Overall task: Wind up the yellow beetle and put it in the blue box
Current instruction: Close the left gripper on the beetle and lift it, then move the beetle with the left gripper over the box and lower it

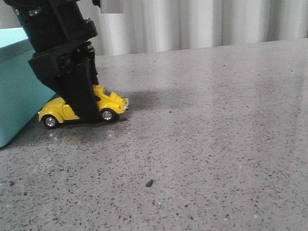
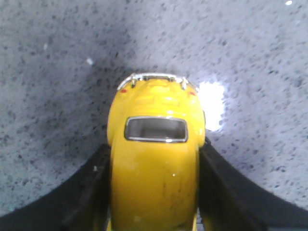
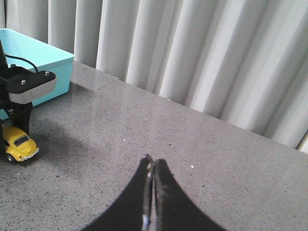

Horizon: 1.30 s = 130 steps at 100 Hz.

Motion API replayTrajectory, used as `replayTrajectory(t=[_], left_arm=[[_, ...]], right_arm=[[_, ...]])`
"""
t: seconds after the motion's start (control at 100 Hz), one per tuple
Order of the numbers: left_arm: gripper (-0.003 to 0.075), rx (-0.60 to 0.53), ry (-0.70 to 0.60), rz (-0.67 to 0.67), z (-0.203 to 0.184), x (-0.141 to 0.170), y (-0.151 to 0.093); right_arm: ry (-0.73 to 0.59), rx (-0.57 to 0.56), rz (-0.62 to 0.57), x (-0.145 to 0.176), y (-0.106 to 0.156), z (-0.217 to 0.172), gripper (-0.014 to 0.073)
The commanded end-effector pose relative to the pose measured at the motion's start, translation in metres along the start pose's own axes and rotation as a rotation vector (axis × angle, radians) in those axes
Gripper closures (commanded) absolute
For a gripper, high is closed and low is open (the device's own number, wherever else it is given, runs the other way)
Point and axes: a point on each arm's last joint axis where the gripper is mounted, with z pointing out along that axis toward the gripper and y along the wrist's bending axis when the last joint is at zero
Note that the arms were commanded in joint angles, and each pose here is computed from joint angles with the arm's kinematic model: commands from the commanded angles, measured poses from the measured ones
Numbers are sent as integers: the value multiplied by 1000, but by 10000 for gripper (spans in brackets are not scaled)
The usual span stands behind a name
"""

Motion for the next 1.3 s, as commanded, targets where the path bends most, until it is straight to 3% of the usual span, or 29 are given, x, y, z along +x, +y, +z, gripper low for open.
replayTrajectory(t=[0.0,0.18,0.36,0.49,0.65,0.89,0.99,1.11,1.29], left_arm=[[741,-66,-107,10,-39,-13,-4],[741,-174,-226,26,-85,-31,-3],[741,-314,-336,-48,-141,-42,-5],[741,-455,-315,-53,-173,-35,-7],[741,-565,-232,-185,-189,-7,4],[741,-608,-221,-463,-201,45,30],[741,-605,-213,-645,-199,74,40],[741,-533,-150,-834,-178,105,50],[741,-435,-52,-939,-138,133,55]], right_arm=[[-104,25,-23,-15,-4,-3,636],[-104,25,-23,-15,-4,-3,636],[-104,25,-23,-15,-4,-3,636],[-104,25,-23,-15,-4,-3,636],[-114,27,-23,-16,-4,-3,636],[-116,28,-23,-16,-4,-3,636],[-116,28,-23,-16,-4,-3,636],[-127,29,-23,-17,-4,-3,636],[-137,31,-23,-18,-4,-3,636]])
